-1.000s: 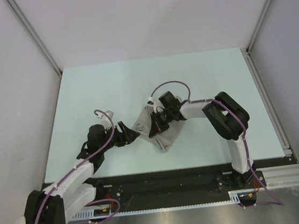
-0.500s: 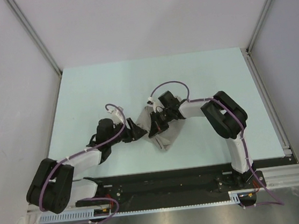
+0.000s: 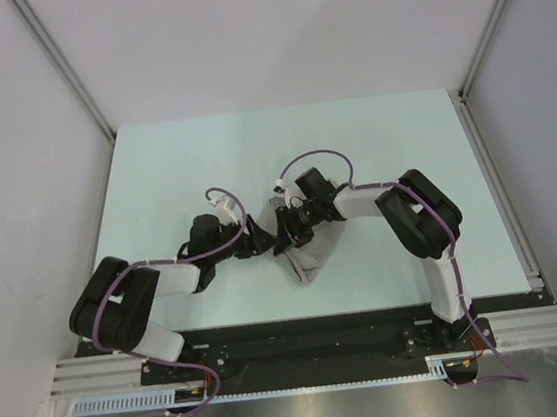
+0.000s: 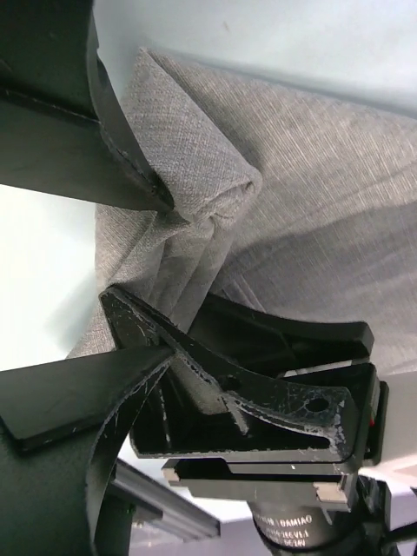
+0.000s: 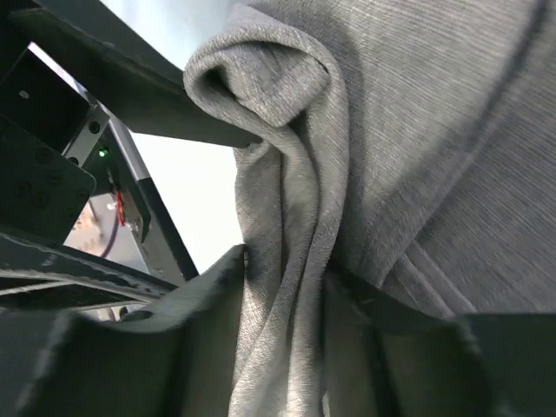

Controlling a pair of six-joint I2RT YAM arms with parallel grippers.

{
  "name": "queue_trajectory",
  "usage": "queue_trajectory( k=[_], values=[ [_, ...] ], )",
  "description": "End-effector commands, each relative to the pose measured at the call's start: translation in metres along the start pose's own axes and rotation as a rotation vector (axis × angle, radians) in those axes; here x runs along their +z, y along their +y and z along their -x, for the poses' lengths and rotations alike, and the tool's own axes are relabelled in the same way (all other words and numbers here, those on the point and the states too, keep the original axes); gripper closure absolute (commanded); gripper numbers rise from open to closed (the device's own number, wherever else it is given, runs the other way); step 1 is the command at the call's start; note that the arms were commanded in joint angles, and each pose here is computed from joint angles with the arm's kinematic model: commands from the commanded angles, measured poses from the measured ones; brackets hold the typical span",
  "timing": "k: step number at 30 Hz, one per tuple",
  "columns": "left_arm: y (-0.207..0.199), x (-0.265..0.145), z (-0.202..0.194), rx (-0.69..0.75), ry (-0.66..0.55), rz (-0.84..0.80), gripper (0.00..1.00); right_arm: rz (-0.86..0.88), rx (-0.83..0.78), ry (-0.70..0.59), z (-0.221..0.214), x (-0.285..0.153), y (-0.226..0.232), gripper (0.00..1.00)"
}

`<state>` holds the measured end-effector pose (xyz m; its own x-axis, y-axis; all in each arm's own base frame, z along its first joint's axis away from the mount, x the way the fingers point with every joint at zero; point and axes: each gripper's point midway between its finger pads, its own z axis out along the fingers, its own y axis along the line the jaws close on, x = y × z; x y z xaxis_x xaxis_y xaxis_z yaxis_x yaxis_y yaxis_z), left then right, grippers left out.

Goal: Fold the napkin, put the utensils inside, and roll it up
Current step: Roll the napkin with the utensil

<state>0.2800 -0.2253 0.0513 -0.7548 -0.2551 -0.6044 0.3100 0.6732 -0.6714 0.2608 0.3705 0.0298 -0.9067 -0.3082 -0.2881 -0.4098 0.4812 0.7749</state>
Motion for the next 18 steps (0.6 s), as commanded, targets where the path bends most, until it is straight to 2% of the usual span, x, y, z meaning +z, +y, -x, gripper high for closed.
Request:
queue_trajectory(
  k=[1,4,9,18],
  values=[
    [0.002,0.006,0.009,-0.004,-0.057,0.000,0.32,-0.065,-0.031,-0.063,0.013,-0.019,-0.002,0.47],
    [0.012,0.009,0.005,-0.043,-0.052,0.044,0.32,-0.094,-0.030,-0.079,0.012,-0.032,-0.006,0.39],
    [0.018,0.013,0.002,-0.075,-0.049,0.066,0.32,-0.150,-0.060,-0.084,0.003,-0.047,-0.010,0.31],
    [0.021,0.010,0.006,-0.114,-0.080,0.077,0.32,-0.152,-0.084,-0.084,-0.018,-0.041,-0.003,0.27]
  ],
)
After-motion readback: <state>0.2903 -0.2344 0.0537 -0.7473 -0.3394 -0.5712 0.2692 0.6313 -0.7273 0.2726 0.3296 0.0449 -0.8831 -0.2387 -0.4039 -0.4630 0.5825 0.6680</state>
